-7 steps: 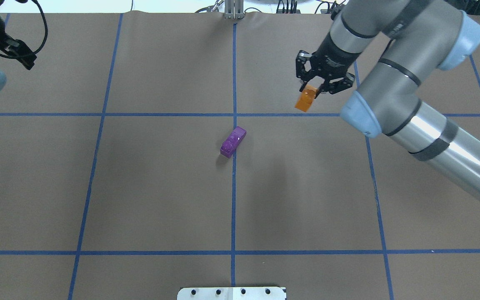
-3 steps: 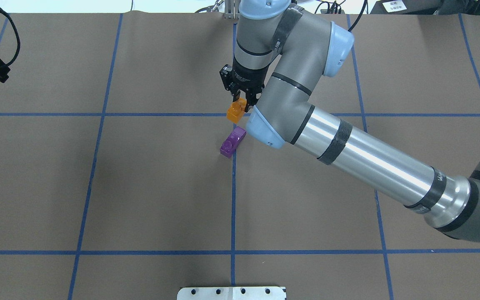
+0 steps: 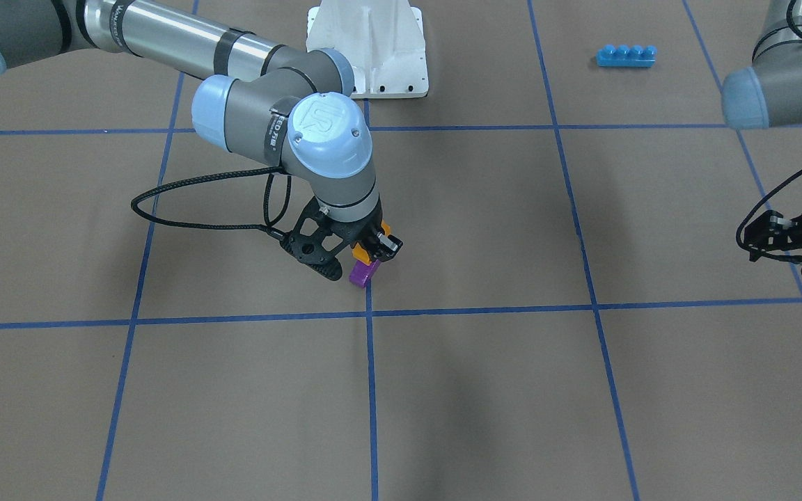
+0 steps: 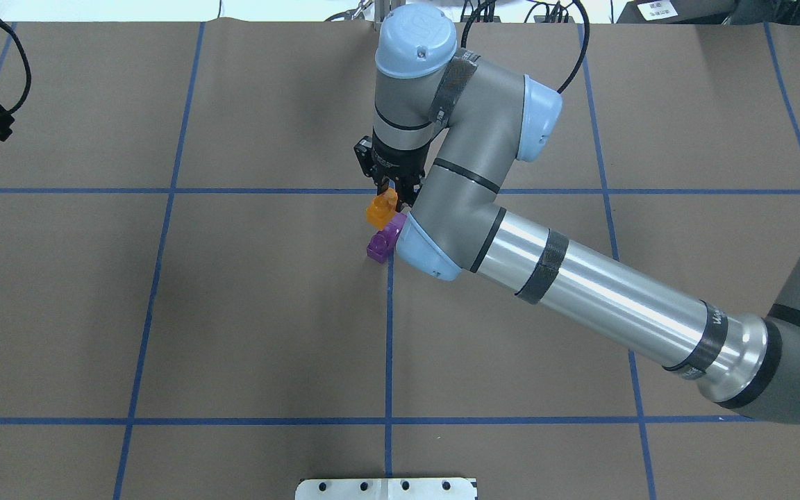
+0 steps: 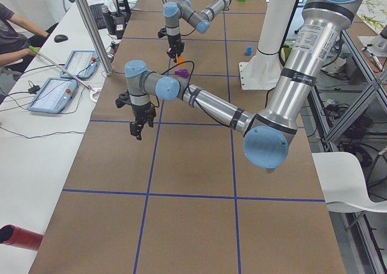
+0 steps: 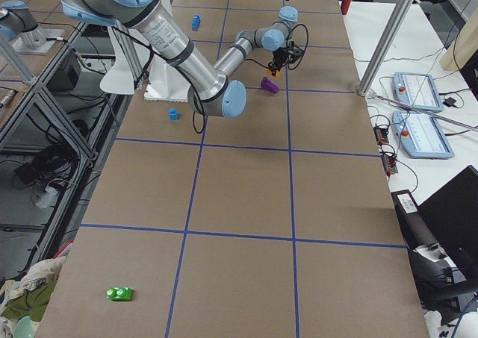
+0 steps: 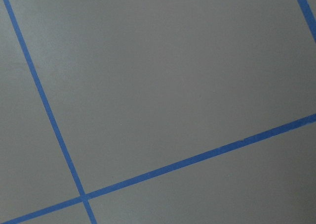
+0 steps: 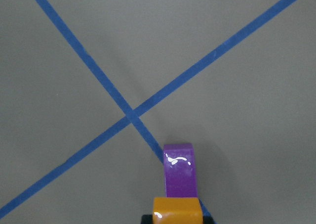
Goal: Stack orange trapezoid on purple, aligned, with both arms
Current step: 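Lower the orange block onto the purple block, aligning it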
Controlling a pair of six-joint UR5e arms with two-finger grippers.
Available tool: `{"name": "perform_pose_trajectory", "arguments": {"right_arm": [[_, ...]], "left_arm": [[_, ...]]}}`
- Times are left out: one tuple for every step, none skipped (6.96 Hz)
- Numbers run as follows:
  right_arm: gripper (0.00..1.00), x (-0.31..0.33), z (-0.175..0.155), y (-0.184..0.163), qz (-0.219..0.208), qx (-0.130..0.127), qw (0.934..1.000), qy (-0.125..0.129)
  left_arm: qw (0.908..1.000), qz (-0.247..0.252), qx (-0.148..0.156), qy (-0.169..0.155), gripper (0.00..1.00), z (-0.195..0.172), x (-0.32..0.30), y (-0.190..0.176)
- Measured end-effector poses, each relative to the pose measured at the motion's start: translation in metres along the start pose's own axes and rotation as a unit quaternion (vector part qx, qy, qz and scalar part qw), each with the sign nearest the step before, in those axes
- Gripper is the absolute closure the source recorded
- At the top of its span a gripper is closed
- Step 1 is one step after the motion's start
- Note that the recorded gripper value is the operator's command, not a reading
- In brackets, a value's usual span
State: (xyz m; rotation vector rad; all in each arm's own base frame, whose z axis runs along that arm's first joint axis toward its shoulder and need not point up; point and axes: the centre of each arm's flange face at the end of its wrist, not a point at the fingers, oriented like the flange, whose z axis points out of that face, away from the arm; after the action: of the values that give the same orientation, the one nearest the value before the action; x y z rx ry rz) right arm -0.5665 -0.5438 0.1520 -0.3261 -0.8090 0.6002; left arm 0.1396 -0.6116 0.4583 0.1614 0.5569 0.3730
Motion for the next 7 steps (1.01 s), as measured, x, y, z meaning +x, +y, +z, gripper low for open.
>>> {"name": "perform_pose_trajectory", "arguments": {"right_arm": [[1.00, 0.002, 0.007, 0.000, 0.006, -0.001, 1.0000, 0.005], [1.00, 0.003, 0.013, 0.000, 0.019, -0.002, 0.9998, 0.010], [1.00, 0.002, 0.016, 0.001, 0.029, -0.004, 0.9995, 0.012], [1.00, 0.001, 0.018, 0.001, 0.032, -0.005, 0.9994, 0.011], [1.00, 0.000, 0.021, 0.002, 0.032, -0.007, 0.9994, 0.011], [1.00, 0.001, 0.025, 0.005, 0.029, -0.009, 0.9995, 0.012], [1.00, 0.001, 0.027, 0.008, 0.027, -0.010, 0.9995, 0.012]], "left_arm": [[1.0000, 0.001, -0.001, 0.000, 0.00, 0.001, 0.000, 0.000], [1.0000, 0.001, -0.002, 0.000, 0.00, 0.003, -0.001, 0.000], [1.0000, 0.001, -0.003, 0.000, 0.00, 0.004, -0.002, 0.000], [1.0000, 0.002, -0.003, -0.001, 0.00, 0.005, -0.002, 0.000], [1.0000, 0.002, -0.002, -0.001, 0.00, 0.007, -0.003, -0.001], [1.0000, 0.003, 0.000, -0.001, 0.00, 0.008, -0.004, -0.001], [1.0000, 0.003, 0.000, 0.000, 0.00, 0.009, -0.004, -0.002]]}}
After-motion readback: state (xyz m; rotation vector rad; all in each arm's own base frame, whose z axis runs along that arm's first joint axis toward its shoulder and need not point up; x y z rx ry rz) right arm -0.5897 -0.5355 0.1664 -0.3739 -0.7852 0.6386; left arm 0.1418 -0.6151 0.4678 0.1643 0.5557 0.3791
